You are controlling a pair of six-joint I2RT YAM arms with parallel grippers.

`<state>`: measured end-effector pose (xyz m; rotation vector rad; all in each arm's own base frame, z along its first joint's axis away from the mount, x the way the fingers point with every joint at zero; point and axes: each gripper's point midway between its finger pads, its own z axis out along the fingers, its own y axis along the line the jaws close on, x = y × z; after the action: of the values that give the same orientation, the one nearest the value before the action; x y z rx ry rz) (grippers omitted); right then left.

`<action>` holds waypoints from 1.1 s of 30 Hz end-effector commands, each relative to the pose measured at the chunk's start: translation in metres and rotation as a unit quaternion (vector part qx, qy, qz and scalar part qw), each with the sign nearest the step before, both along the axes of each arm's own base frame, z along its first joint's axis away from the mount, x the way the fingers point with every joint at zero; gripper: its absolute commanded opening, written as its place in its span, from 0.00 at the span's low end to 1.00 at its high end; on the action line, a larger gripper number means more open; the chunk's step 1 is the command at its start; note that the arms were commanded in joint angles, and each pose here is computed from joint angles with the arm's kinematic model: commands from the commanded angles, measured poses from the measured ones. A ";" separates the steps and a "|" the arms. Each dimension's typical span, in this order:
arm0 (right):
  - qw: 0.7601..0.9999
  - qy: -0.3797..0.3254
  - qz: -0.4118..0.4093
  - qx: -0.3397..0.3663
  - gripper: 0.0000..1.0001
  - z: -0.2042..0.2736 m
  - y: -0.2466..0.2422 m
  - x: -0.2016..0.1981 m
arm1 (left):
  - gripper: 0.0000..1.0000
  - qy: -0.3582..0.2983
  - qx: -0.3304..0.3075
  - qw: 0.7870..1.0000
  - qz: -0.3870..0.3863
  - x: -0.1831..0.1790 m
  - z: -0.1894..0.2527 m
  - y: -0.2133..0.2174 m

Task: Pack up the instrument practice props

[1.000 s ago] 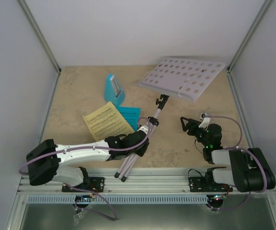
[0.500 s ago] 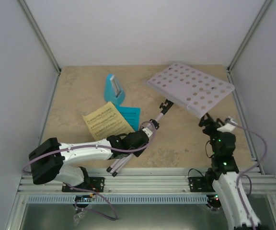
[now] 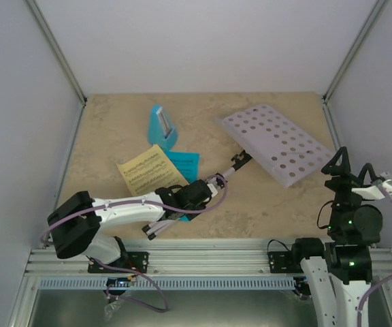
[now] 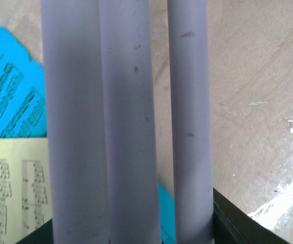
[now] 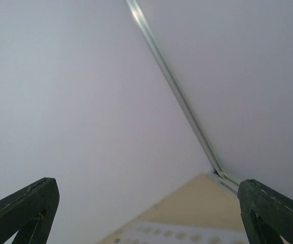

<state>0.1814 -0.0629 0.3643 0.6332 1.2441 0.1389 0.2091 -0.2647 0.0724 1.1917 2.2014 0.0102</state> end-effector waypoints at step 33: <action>0.945 0.066 0.293 -0.127 0.98 0.000 0.107 0.048 | 0.75 -0.070 -0.109 0.986 -0.105 0.034 0.040 -0.106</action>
<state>0.2242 0.0324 0.3736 0.0970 1.4931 0.3906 0.2363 -0.3473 0.0760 1.3412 1.9812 -0.1046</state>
